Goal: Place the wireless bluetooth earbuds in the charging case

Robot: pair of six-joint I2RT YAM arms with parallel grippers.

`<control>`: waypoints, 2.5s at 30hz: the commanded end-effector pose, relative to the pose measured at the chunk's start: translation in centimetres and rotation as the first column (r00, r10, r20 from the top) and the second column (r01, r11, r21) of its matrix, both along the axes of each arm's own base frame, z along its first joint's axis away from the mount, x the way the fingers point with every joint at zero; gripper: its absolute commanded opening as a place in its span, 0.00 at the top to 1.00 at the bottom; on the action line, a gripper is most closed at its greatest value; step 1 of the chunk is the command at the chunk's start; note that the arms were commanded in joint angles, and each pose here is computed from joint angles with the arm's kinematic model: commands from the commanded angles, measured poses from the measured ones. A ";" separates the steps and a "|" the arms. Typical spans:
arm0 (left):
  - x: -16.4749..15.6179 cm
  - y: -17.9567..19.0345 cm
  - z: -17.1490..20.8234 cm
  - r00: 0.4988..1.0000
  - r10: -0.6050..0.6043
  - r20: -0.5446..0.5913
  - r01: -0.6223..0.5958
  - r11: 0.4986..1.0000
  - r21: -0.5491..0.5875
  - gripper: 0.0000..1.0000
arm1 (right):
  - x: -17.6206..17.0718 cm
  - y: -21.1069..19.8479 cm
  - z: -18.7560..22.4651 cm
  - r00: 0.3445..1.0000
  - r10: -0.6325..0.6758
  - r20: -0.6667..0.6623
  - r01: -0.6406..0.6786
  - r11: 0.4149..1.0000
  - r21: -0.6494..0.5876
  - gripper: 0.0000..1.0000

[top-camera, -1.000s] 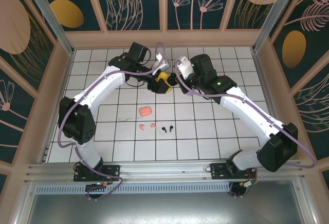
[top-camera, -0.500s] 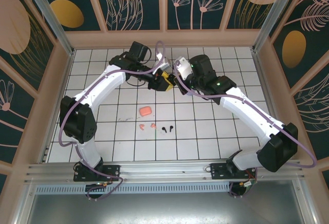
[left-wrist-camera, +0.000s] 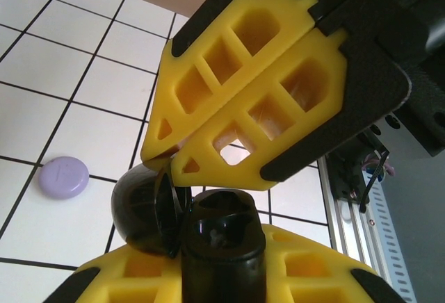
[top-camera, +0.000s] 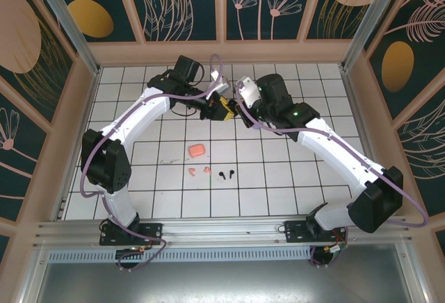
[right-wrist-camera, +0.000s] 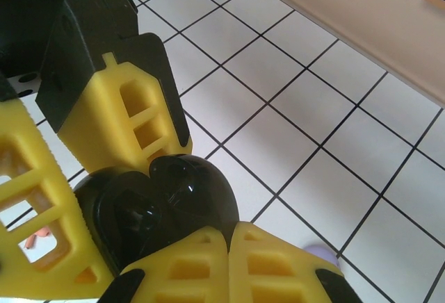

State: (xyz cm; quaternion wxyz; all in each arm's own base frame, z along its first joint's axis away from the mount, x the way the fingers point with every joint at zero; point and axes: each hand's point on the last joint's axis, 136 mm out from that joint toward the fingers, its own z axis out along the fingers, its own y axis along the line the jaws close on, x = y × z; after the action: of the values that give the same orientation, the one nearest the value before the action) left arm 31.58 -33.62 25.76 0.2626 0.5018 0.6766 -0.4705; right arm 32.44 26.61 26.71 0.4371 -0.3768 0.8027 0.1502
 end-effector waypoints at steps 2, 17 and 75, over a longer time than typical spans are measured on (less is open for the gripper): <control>0.1 -0.8 1.4 0.999 -0.030 0.019 0.032 0.996 -0.086 1.00 | -0.4 0.9 3.4 0.999 0.007 0.052 -0.012 0.995 0.097 0.98; 3.4 5.9 7.3 0.899 0.417 0.134 -0.333 0.850 -0.408 1.00 | -4.3 -3.7 5.0 0.970 -0.181 -0.165 0.222 0.934 0.279 0.41; 2.7 16.4 8.6 0.426 0.899 0.103 -0.666 0.389 -0.637 1.00 | -12.3 5.8 -24.5 0.674 -0.525 -0.521 0.313 0.840 -0.442 0.62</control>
State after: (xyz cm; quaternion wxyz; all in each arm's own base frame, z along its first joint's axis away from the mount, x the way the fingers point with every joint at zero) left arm 34.61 -16.88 33.99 0.7228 0.1039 0.6119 -0.3038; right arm 20.21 32.75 3.02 0.1055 -0.1801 0.9769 0.0452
